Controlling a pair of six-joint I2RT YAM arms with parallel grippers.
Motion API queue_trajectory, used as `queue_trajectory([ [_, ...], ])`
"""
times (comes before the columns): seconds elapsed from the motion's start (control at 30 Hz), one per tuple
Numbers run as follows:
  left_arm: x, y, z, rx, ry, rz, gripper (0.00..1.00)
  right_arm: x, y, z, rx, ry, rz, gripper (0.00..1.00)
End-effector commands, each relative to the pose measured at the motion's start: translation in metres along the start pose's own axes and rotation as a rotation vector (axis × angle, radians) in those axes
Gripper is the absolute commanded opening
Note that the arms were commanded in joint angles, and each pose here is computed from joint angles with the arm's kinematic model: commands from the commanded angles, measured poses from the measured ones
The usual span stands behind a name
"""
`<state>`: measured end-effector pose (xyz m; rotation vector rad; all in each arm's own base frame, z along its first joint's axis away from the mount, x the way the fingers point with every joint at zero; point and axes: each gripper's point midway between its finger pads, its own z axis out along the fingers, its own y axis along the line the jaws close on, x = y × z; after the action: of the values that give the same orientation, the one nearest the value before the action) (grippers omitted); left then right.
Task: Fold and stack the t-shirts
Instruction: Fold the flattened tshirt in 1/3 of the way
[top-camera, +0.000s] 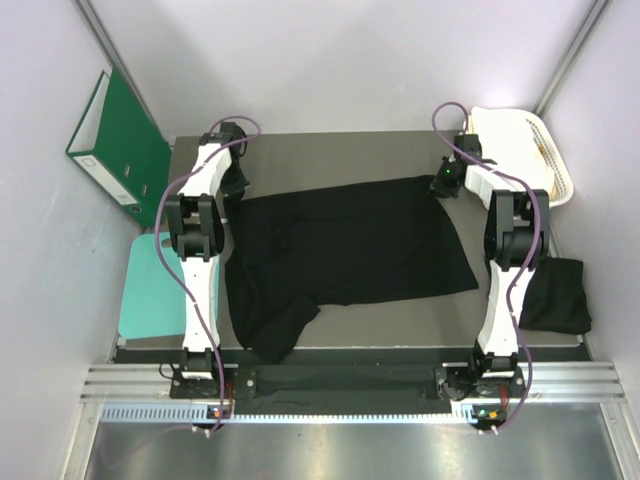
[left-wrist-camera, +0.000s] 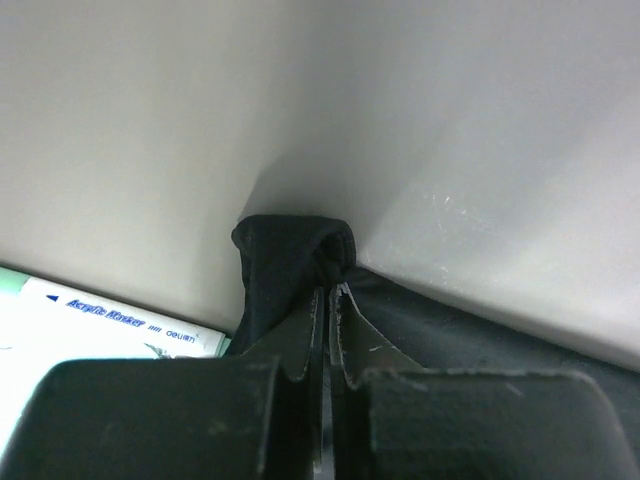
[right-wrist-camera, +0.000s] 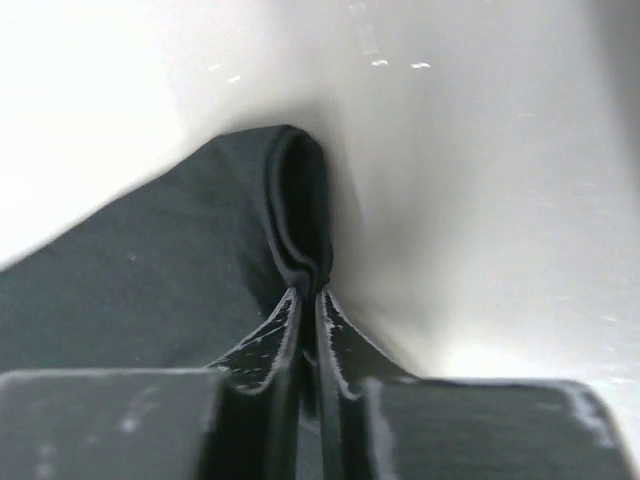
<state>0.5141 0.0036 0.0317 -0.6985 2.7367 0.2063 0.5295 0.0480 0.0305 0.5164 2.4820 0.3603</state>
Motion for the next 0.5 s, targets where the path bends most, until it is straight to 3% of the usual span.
queue_trajectory([
  [0.0,-0.005,0.007,0.015,-0.028,0.004,0.017,0.0,0.007,0.014,0.01,0.006,-0.002,-0.024,0.0],
  [0.47,-0.055,-0.058,0.021,0.262,-0.15,-0.051,0.0,-0.054,0.013,-0.002,0.017,-0.208,0.027,0.0],
])
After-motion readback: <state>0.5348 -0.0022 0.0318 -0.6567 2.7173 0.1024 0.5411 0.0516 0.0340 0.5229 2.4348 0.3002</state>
